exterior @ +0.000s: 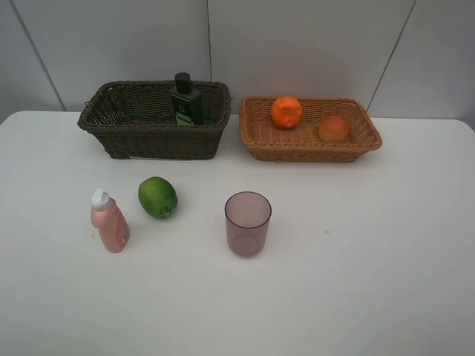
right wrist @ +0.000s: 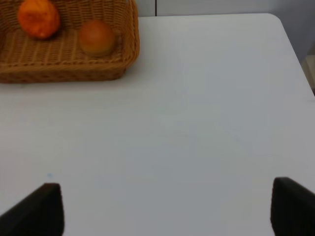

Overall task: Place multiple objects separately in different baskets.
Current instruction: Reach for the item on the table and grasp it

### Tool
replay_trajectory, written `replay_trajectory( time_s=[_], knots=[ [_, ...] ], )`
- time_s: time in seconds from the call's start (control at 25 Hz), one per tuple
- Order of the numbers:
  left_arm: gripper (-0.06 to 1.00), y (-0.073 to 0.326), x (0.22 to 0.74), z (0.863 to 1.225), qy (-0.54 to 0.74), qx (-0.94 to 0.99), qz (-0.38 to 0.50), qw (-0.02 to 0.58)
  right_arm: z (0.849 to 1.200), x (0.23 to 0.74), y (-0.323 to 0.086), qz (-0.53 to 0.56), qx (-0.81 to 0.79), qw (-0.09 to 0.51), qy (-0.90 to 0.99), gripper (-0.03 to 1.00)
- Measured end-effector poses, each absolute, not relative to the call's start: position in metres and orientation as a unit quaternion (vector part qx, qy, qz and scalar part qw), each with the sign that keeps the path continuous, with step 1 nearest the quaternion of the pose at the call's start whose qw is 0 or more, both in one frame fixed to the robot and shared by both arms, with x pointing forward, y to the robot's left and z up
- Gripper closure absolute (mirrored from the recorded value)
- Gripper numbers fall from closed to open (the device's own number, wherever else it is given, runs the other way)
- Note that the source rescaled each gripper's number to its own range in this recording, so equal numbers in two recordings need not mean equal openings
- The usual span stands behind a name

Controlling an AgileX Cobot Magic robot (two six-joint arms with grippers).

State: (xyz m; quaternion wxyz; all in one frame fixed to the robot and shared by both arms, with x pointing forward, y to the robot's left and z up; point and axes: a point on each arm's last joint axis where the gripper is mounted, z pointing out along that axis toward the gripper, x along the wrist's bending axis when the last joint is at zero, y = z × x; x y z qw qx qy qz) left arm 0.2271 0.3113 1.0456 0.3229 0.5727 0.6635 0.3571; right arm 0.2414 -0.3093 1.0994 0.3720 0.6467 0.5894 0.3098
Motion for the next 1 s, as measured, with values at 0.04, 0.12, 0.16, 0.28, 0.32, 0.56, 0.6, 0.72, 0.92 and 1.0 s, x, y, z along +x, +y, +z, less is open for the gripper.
replay_trajectory(
  time_s=[0.04, 0.12, 0.16, 0.28, 0.32, 0.56, 0.6, 0.72, 0.92, 1.0],
  knots=[
    [-0.06, 0.311, 0.227, 1.046, 0.663, 0.573, 0.357, 0.323, 1.095, 0.236, -0.309, 0.317, 0.644, 0.377, 0.586, 0.09],
    [-0.06, 0.311, 0.227, 1.046, 0.663, 0.573, 0.357, 0.323, 1.086, 0.228, -0.309, 0.331, 0.636, 0.388, 0.578, 0.09],
    [-0.06, 0.311, 0.227, 1.046, 0.663, 0.573, 0.357, 0.323, 1.081, 0.224, -0.309, 0.34, 0.632, 0.395, 0.574, 0.09],
    [-0.06, 0.311, 0.227, 1.046, 0.663, 0.573, 0.357, 0.323, 1.065, 0.222, -0.308, 0.345, 0.63, 0.394, 0.574, 0.09],
    [-0.06, 0.311, 0.227, 1.046, 0.663, 0.573, 0.357, 0.323, 1.063, 0.223, -0.308, 0.342, 0.631, 0.391, 0.576, 0.09],
    [-0.06, 0.311, 0.227, 1.046, 0.663, 0.573, 0.357, 0.323, 1.058, 0.23, -0.305, 0.357, 0.62, 0.392, 0.578, 0.09],
    [-0.06, 0.311, 0.227, 1.046, 0.663, 0.573, 0.357, 0.323, 1.058, 0.23, -0.305, 0.358, 0.62, 0.392, 0.578, 0.09],
    [-0.06, 0.311, 0.227, 1.046, 0.663, 0.573, 0.357, 0.323, 1.058, 0.23, -0.305, 0.359, 0.617, 0.391, 0.581, 0.12],
    [-0.06, 0.311, 0.227, 1.046, 0.663, 0.573, 0.357, 0.323, 1.058, 0.23, -0.305, 0.36, 0.615, 0.392, 0.582, 0.18],
    [-0.06, 0.311, 0.227, 1.046, 0.663, 0.573, 0.357, 0.323, 1.058, 0.231, -0.305, 0.36, 0.615, 0.392, 0.581, 0.18]
  ],
)
